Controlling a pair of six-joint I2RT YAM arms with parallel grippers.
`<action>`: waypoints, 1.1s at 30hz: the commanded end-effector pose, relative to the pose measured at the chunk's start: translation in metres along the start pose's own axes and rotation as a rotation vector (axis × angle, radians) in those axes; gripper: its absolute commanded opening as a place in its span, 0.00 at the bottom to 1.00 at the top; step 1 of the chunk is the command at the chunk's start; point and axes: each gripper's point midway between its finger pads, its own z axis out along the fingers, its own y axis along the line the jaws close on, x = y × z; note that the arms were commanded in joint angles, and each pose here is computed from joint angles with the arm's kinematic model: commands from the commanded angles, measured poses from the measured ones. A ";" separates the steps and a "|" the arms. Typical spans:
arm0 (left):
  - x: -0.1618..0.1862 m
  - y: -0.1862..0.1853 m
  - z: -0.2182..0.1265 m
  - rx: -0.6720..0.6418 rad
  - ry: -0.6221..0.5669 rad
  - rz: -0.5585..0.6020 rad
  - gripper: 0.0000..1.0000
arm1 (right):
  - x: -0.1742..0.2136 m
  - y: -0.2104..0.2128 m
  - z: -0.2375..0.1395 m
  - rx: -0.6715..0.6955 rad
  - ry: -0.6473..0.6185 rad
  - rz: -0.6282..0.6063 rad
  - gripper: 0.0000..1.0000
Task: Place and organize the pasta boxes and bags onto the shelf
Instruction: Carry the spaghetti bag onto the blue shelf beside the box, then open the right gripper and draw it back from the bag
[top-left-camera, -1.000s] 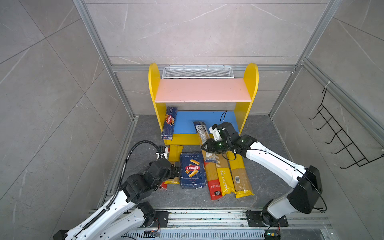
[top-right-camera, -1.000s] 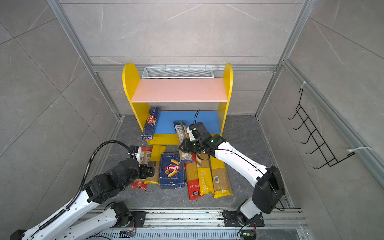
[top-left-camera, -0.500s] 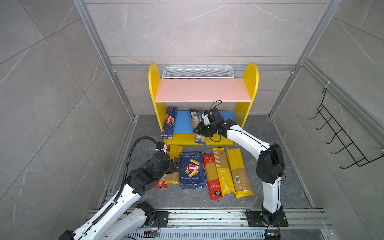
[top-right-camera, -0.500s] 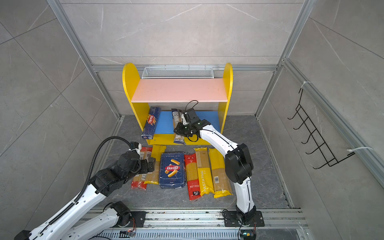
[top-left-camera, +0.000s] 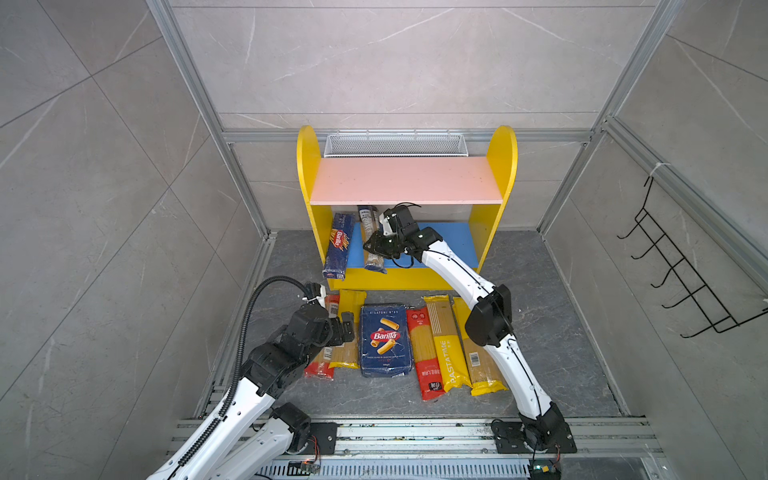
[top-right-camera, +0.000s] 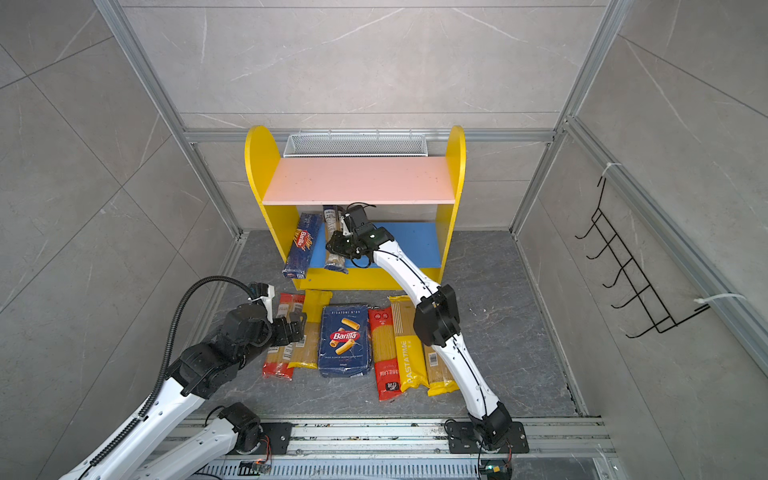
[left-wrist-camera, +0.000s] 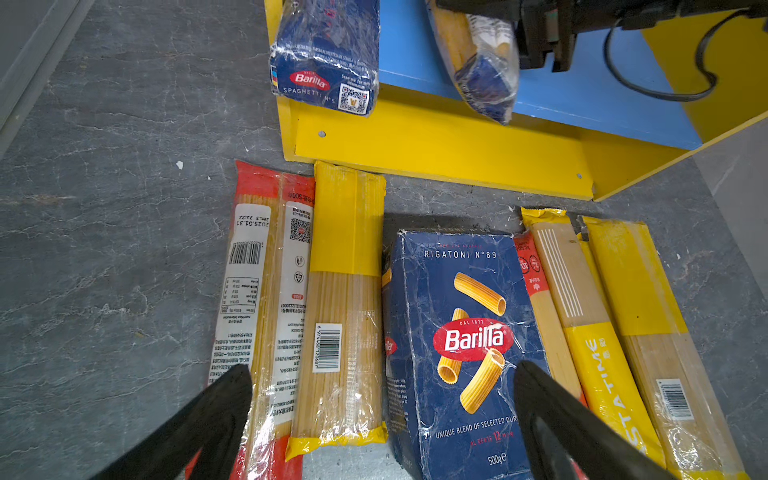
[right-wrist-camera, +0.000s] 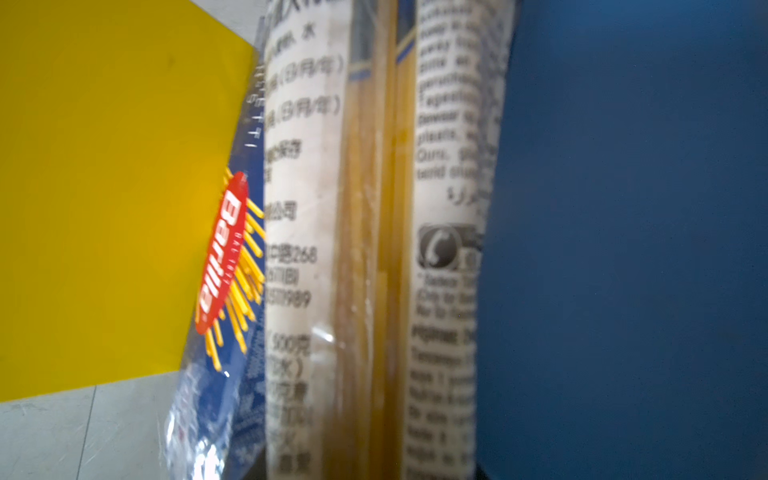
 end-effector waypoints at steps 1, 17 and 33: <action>-0.002 0.002 -0.004 0.006 -0.023 0.013 1.00 | -0.013 0.033 -0.007 -0.068 -0.058 -0.022 0.31; -0.003 0.009 -0.012 -0.006 -0.051 0.002 1.00 | -0.006 0.017 0.004 0.012 -0.073 -0.002 0.54; -0.004 0.014 -0.016 -0.022 -0.065 -0.010 1.00 | -0.006 0.000 -0.001 0.122 -0.098 0.005 0.57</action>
